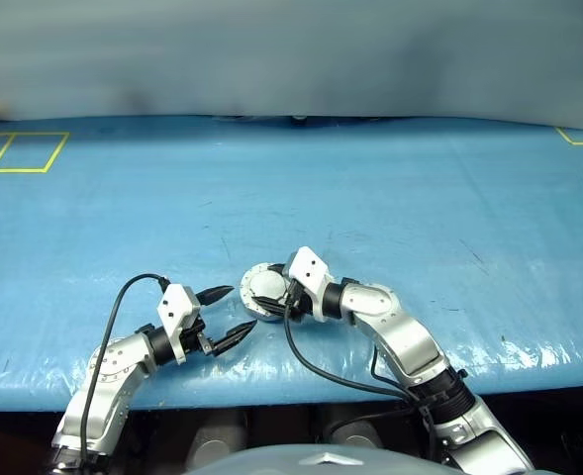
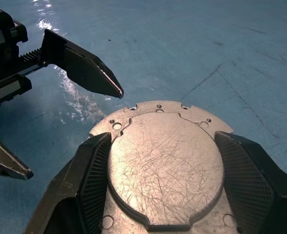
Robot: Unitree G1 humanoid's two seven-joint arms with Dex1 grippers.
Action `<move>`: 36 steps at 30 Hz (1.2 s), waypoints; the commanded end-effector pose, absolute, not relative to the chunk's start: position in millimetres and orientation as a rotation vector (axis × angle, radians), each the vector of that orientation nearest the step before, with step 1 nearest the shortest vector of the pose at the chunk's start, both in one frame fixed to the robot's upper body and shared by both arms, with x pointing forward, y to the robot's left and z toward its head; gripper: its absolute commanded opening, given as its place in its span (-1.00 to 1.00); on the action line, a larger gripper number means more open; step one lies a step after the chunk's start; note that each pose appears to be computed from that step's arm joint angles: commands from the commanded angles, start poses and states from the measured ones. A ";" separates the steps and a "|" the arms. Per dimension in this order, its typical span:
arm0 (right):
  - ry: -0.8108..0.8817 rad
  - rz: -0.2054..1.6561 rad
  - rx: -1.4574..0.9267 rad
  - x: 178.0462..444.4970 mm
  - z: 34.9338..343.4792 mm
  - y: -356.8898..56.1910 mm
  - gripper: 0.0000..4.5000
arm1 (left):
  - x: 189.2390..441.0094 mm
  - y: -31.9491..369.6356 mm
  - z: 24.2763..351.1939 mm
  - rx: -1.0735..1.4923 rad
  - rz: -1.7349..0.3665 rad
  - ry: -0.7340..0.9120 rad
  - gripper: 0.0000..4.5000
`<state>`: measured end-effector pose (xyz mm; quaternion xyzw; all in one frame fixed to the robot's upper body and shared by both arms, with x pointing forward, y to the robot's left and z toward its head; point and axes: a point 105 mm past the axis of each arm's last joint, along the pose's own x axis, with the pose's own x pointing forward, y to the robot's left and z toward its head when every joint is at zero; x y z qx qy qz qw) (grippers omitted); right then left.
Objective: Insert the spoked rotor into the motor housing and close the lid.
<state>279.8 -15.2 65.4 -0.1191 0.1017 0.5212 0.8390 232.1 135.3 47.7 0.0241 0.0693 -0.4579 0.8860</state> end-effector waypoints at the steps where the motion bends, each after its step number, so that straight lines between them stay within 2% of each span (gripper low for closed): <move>1: 0.223 1.082 -0.255 281.2 65.7 -14.3 0.34 | 232.1 129.8 60.1 0.074 -0.972 0.087 0.92; 13: 0.332 1.022 -0.369 281.3 42.9 -20.2 0.34 | 234.1 133.3 60.8 0.076 -0.949 0.082 0.92; 23: 0.344 1.033 -0.380 279.3 40.1 -21.5 0.34 | 262.5 163.4 80.8 0.106 -0.803 0.004 0.92; 30: 0.340 1.033 -0.382 279.4 40.5 -21.8 0.34 | 259.0 157.4 73.6 0.015 -0.853 0.063 0.96; 36: 0.339 1.033 -0.383 279.0 40.1 -21.5 0.34 | 257.6 154.8 73.4 0.051 -0.859 0.047 0.96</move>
